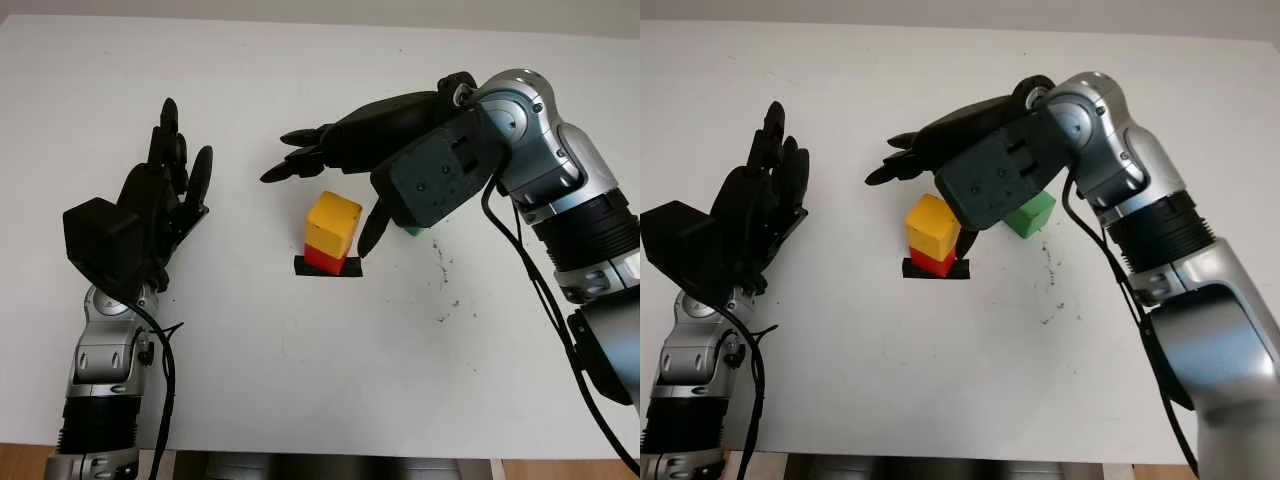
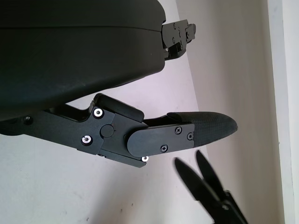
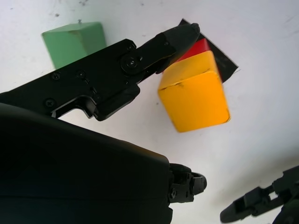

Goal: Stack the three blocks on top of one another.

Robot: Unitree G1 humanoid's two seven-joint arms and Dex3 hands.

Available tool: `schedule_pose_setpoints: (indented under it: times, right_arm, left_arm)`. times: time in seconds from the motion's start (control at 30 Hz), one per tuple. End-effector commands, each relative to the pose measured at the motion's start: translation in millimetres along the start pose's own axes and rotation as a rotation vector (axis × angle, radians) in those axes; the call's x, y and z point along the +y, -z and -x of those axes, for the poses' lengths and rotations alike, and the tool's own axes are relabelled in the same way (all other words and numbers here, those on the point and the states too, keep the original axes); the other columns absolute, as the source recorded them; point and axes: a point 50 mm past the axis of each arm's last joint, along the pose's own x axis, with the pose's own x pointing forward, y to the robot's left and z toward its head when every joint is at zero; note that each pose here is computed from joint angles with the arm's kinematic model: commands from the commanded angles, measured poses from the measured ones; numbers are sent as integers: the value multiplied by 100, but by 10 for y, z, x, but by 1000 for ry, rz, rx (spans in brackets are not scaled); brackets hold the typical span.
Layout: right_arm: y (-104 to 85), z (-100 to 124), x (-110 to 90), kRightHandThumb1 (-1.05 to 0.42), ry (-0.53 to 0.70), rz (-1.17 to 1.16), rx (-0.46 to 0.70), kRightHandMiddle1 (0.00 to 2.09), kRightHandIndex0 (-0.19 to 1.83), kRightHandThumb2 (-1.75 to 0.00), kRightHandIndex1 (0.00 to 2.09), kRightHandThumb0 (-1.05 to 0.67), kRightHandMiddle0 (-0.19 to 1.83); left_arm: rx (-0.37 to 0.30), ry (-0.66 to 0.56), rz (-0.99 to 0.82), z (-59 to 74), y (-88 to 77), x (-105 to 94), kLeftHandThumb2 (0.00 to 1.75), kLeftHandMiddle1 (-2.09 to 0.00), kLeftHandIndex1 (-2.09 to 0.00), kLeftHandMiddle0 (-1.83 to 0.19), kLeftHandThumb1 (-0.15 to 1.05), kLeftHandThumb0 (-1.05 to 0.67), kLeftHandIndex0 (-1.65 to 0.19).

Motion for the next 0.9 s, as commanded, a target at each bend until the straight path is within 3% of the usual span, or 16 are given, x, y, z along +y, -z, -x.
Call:
schedule_pose_setpoints:
  times: [0.0, 0.17, 0.33, 0.47, 0.57, 0.87]
  right_arm:
    - [6, 157, -143, -82, 63, -2, 0, 6, -19, -5, 0, -78, -15]
    - [82, 505, -429, -83, 198, -92, 10, 7, -19, -6, 0, -80, -11]
    - [362, 889, -571, -84, 383, -154, 122, 12, -19, -6, 0, -88, 0]
    - [588, 1036, -437, -85, 378, -170, 260, 13, -18, -6, 2, -88, 4]
    - [730, 1054, -276, -86, 334, -184, 290, 12, -19, -6, 2, -91, 4]
    - [865, 876, 97, -89, 206, -105, 353, 8, -19, -6, 0, -89, 3]
  left_arm:
    - [9, -4, -16, 37, 16, 18, 54, -5, -5, 19, 105, -72, 18]
    - [5, 0, -18, 45, 17, 34, 56, -4, -5, 19, 105, -70, 19]
    - [2, -6, -9, 40, -5, 68, 57, 0, -3, 19, 105, -74, 19]
    - [-3, -13, -13, 34, -13, 94, 59, 0, -1, 19, 105, -73, 19]
    - [6, -5, -24, 29, -9, 111, 60, -1, -1, 19, 105, -75, 19]
    - [8, -4, 13, 12, -11, 134, 57, 0, 0, 19, 105, -75, 19]
